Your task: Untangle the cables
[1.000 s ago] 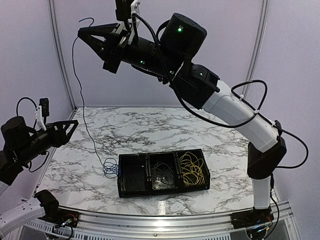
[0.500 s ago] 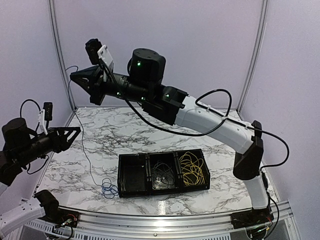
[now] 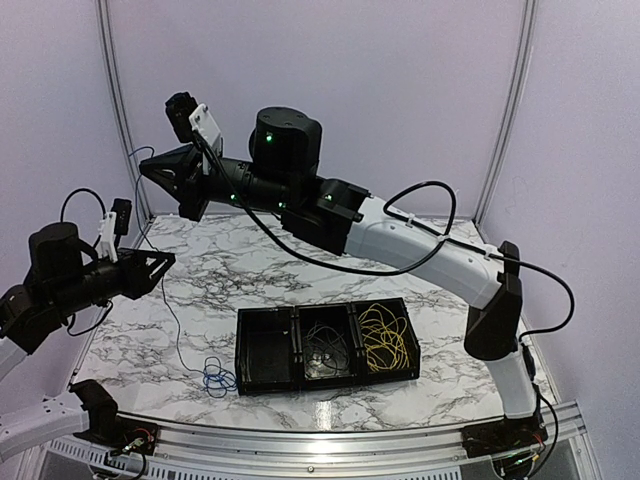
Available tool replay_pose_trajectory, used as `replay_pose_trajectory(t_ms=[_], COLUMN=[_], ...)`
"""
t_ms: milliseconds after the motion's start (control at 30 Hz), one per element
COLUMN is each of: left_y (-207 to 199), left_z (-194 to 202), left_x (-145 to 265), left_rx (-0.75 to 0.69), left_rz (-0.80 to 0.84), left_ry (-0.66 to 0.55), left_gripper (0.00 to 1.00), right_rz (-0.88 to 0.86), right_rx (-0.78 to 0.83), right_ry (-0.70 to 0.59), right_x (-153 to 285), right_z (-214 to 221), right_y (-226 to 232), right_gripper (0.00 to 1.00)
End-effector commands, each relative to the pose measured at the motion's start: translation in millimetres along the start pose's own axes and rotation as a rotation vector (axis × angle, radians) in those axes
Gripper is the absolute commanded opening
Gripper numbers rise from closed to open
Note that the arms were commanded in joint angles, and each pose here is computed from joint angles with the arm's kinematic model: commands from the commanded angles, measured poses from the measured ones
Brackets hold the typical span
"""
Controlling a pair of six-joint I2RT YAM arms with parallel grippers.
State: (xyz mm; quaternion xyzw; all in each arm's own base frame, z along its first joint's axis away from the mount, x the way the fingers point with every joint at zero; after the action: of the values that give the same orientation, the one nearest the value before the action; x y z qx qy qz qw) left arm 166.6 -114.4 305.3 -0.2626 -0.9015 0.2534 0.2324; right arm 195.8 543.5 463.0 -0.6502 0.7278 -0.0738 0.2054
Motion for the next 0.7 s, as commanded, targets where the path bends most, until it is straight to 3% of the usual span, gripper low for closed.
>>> replay_pose_trajectory(t_ms=[0,300,400,433,500,533,600,667], left_y=[-8.2,-9.5,-10.5,-7.7,-1.7,1.9,9.7,16.0], left_z=[-20.0,-22.4,-31.9,-35.8,-39.4,-40.1,-38.5,-35.1], left_x=[1.4,-8.8,0.4,5.0,11.6,14.2,17.5,19.8], left_rx=[-0.051,-0.045,-0.024,-0.006,0.026,0.041,0.082,0.123], left_rz=[0.002,0.009,-0.019,-0.061,-0.136,-0.175,-0.243,-0.276], left_ry=[-0.097,-0.093,-0.148,-0.174,-0.196,-0.202,-0.206,-0.220], left_gripper=[0.36,0.03,0.00,0.00,0.00,0.00,0.00,0.00], right_rz=[0.006,0.020,0.051,0.057,0.063,0.070,0.014,-0.094], right_rx=[-0.001,-0.015,-0.034,-0.040,-0.054,-0.053,-0.066,-0.093], right_ry=[-0.044,-0.028,0.038,0.076,0.206,0.278,0.397,0.465], right_x=[9.2,12.0,15.5,17.2,22.6,26.1,34.9,46.1], right_z=[-26.1,-23.9,-3.6,11.8,52.9,74.6,115.2,146.8], right_y=[-4.7,-10.6,-20.8,-23.7,-25.1,-23.4,-7.2,16.2], right_gripper=[0.00,0.00,0.03,0.12,0.43,0.54,0.68,0.73])
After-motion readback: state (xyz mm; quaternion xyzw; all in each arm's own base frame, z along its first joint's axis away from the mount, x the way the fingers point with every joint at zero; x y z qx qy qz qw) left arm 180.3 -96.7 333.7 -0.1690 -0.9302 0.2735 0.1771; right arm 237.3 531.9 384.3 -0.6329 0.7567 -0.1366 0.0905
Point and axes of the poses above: each gripper's point midway between its finger pads, its own x axis back along the fingers, its own y axis along the line the jaws close on, z = x × y, the point moved 7 cm from there along x, back along the fingers, and after that the axes turned 15 degrees about x, right-handed, at the moved point
